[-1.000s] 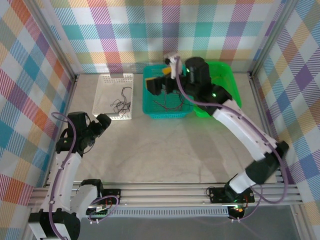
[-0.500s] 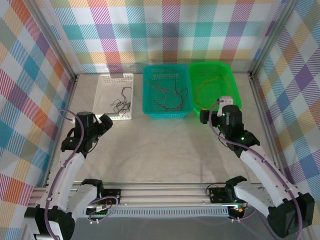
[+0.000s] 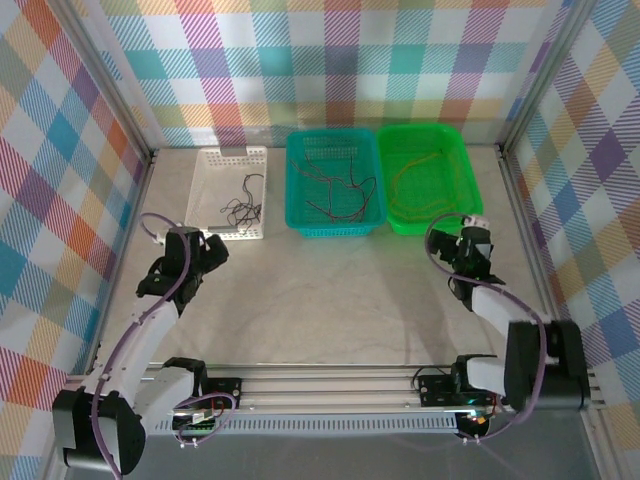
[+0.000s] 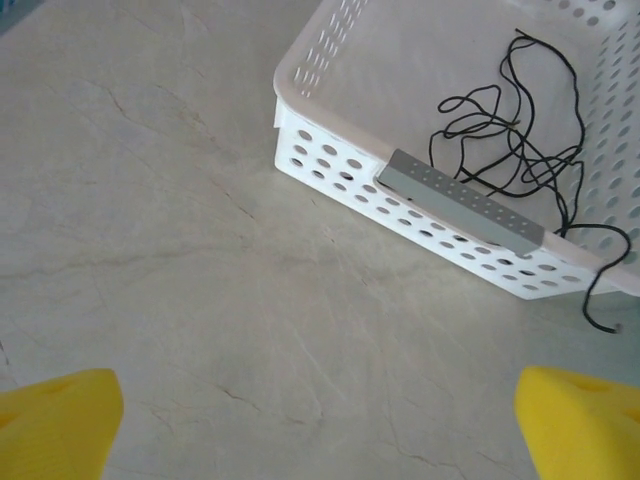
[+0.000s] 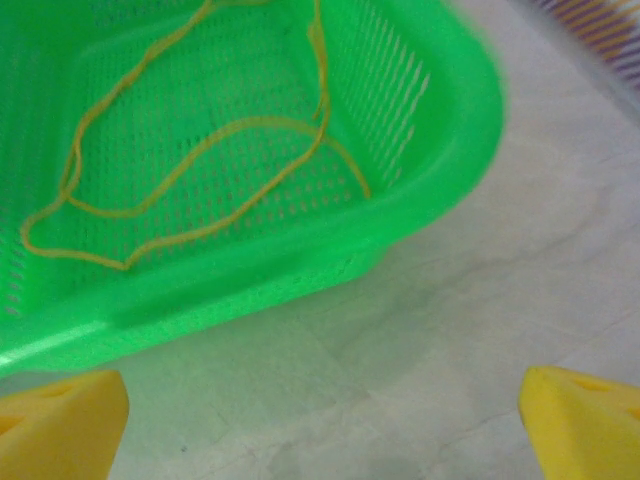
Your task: Untangle the cables
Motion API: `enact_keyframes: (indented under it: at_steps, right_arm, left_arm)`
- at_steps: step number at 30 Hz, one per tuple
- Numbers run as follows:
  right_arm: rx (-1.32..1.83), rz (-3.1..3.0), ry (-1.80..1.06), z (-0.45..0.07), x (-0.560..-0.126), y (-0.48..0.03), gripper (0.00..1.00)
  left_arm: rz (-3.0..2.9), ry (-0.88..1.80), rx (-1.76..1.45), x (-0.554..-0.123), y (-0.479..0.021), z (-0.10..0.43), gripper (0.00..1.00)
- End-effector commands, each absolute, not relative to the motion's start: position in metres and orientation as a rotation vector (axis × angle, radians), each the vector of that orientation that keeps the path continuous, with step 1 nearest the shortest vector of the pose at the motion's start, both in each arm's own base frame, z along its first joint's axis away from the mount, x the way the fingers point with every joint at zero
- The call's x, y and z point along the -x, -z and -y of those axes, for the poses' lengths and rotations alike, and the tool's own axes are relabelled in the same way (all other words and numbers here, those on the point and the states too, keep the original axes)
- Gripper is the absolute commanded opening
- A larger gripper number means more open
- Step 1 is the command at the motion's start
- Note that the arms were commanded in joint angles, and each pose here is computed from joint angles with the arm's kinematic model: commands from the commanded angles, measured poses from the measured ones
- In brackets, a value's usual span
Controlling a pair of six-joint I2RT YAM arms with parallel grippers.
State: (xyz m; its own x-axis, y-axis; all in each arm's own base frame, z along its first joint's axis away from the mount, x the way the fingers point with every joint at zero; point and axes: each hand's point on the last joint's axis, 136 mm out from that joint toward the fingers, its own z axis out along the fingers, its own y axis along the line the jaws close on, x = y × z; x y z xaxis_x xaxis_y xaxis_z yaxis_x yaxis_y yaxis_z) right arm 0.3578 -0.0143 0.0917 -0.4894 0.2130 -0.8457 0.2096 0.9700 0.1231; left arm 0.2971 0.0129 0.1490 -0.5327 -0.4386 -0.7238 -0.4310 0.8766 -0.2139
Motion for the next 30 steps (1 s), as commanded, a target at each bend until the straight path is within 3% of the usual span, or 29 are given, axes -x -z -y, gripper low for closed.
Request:
enact_keyframes:
  at_steps: [1,8,12,17,30]
  right_arm:
    - [-0.175,-1.977,-0.040,0.005,-0.382,-0.112,1.00]
    - [-0.215,-1.946,-0.100,0.021,-0.378,-0.101,1.00]
    - [0.013,-1.813,-0.065,-0.017,-0.381,-0.102,1.00]
    - [-0.117,-1.879,0.005,0.003,-0.388,-0.097,1.00]
    - [-0.106,-1.871,0.008,0.001,-0.387,-0.098,1.00]
  left_arm:
    - [-2.090,-0.071,0.534,-0.317,-0.168,-0.020,1.00]
    - [-2.065,-0.081,0.465,-0.344,-0.138,-0.024,1.00]
    - [-2.073,-0.058,0.422,-0.352,-0.124,-0.029,1.00]
    - [-2.064,-0.040,0.329,-0.366,-0.108,-0.028,1.00]
    - [-2.116,-0.023,0.188,-0.415,-0.080,-0.006,1.00]
